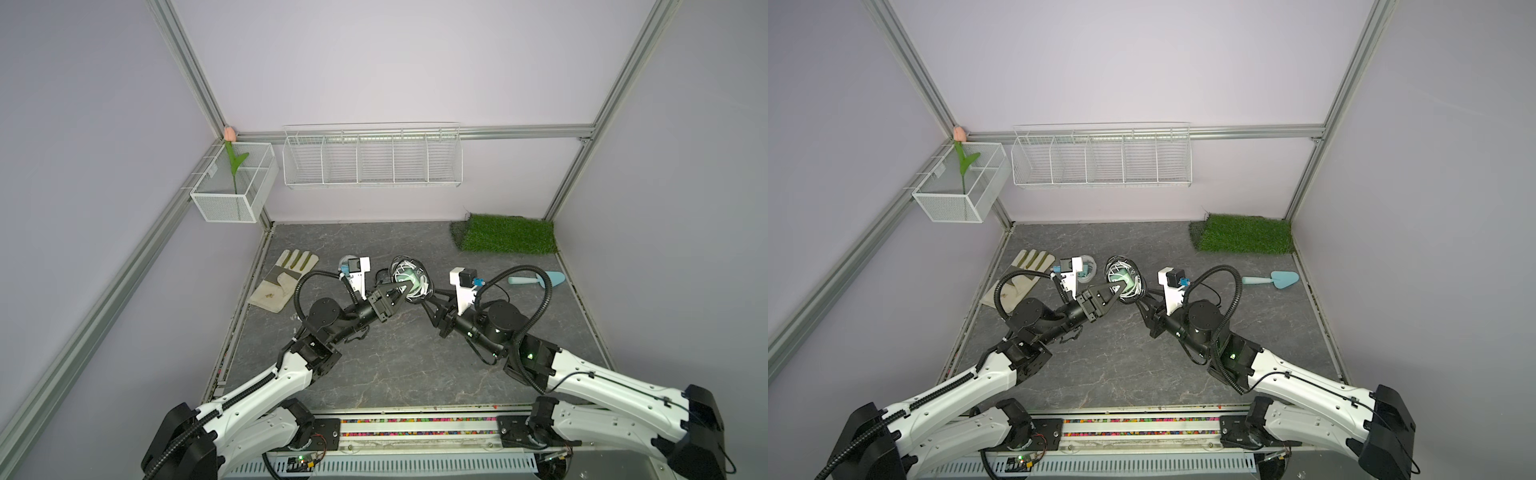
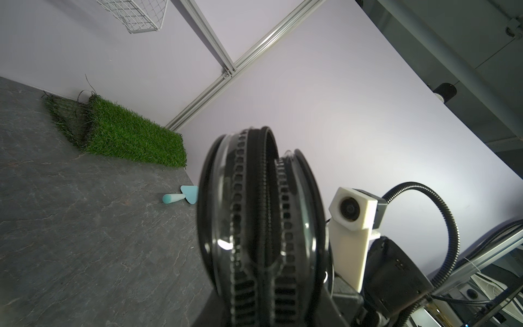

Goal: Pack away charging kits
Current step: Zip the zipper on the storage bag.

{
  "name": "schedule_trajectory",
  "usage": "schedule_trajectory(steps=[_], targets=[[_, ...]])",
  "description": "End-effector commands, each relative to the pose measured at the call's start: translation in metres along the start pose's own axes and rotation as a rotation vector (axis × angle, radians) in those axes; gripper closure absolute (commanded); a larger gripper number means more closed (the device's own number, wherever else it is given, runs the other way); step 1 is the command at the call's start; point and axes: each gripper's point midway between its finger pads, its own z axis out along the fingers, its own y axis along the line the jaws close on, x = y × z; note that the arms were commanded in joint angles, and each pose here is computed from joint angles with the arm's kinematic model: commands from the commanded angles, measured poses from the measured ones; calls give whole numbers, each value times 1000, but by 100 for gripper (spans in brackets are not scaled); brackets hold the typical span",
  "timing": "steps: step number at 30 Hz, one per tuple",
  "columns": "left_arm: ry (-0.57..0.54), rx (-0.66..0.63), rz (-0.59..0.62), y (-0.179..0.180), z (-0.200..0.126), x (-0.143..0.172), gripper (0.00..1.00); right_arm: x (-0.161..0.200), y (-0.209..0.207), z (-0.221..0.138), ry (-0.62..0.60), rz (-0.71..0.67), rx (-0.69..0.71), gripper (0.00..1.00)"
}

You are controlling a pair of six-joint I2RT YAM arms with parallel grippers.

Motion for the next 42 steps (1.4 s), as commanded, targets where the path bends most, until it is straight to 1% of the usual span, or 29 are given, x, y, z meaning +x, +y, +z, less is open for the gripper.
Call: schedule_trajectory(steps=[1, 4, 6, 10, 14, 16, 17, 19, 21, 24, 25, 29, 32, 34, 37, 39, 42], targets=[[142, 32, -14, 0, -3, 34, 100, -59, -8, -14, -193, 67, 54, 66], [169, 61, -24, -3, 1, 39, 100, -61, -14, -13, -185, 82, 78, 67], [184, 90, -31, -6, 3, 43, 100, -61, -13, -11, -180, 85, 67, 68], [207, 102, -42, -5, 9, 47, 100, -59, -1, -7, -168, 76, -6, 68], [207, 119, -51, -7, 12, 46, 100, -59, 22, -8, -161, 47, -138, 60], [206, 117, -47, -7, 14, 45, 100, -56, 29, -6, -138, 41, -173, 58], [205, 121, -44, -8, 14, 45, 100, -55, 27, -4, -125, 51, -155, 59], [202, 125, -36, -11, 14, 43, 100, -53, 20, 0, -106, 54, -110, 66], [191, 107, -30, -8, 13, 41, 100, -50, 18, 2, -85, 42, -100, 67], [144, 65, -29, -1, 8, 29, 100, -43, 14, -2, -61, 25, -81, 65], [121, 55, -39, 2, 5, 22, 100, -41, 9, -5, -55, 17, -55, 65], [35, 61, -59, 2, -9, -8, 100, -34, -18, -26, -26, -7, 85, 58], [14, 48, -38, -4, -11, -18, 100, -28, -28, -40, 4, -14, 133, 56], [-14, 51, -35, -8, -12, -24, 100, -21, -29, -44, 23, -17, 131, 55], [-45, 63, -31, -15, -12, -32, 100, -11, -23, -41, 38, -1, 97, 57], [-66, 61, -28, -18, -12, -38, 100, -5, -8, -30, 41, -8, 50, 57], [-99, 50, -33, -18, -13, -45, 100, -1, 28, -11, 38, -70, -26, 58]])
